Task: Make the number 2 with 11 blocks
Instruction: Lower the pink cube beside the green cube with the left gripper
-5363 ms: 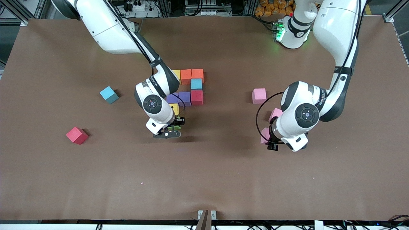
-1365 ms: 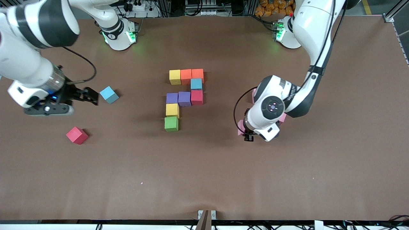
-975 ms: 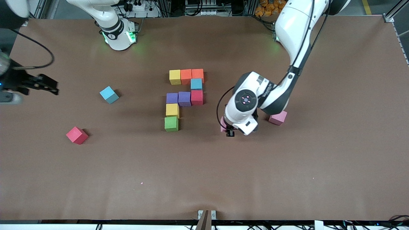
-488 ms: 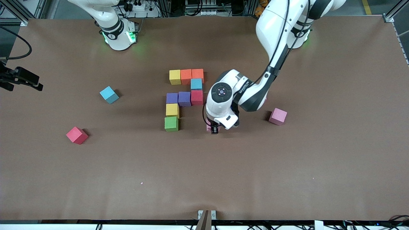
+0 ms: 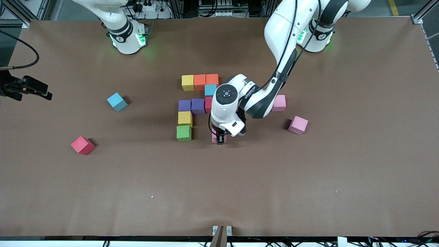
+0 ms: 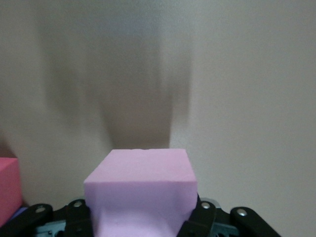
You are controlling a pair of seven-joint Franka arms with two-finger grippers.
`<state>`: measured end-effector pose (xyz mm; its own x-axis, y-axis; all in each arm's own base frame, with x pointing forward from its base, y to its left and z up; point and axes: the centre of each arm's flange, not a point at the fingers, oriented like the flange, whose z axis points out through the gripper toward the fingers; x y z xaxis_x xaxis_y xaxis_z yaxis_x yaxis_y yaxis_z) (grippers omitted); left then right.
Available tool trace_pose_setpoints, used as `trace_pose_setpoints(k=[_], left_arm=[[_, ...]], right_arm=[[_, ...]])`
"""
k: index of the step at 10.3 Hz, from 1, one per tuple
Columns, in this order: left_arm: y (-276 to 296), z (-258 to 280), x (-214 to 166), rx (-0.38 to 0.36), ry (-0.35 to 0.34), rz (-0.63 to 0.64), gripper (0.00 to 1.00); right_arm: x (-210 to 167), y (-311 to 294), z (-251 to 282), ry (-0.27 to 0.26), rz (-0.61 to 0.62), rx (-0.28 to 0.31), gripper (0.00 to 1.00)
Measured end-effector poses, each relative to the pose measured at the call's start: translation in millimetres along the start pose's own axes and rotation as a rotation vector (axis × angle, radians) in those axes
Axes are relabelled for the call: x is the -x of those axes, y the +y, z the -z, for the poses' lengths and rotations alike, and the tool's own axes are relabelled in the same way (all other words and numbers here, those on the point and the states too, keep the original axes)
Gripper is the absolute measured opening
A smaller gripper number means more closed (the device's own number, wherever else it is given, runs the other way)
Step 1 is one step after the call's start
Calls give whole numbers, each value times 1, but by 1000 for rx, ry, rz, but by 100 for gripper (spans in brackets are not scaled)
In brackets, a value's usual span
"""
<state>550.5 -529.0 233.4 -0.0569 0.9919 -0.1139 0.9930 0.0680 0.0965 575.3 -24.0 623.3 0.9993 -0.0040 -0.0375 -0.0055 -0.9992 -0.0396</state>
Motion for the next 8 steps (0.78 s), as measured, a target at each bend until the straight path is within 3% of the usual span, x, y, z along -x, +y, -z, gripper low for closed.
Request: trace_pose_setpoints(k=[8], left_arm=[[-30, -22, 36, 32, -28, 30, 63]], right_arm=[[-3, 0, 0, 20, 0, 0, 100]])
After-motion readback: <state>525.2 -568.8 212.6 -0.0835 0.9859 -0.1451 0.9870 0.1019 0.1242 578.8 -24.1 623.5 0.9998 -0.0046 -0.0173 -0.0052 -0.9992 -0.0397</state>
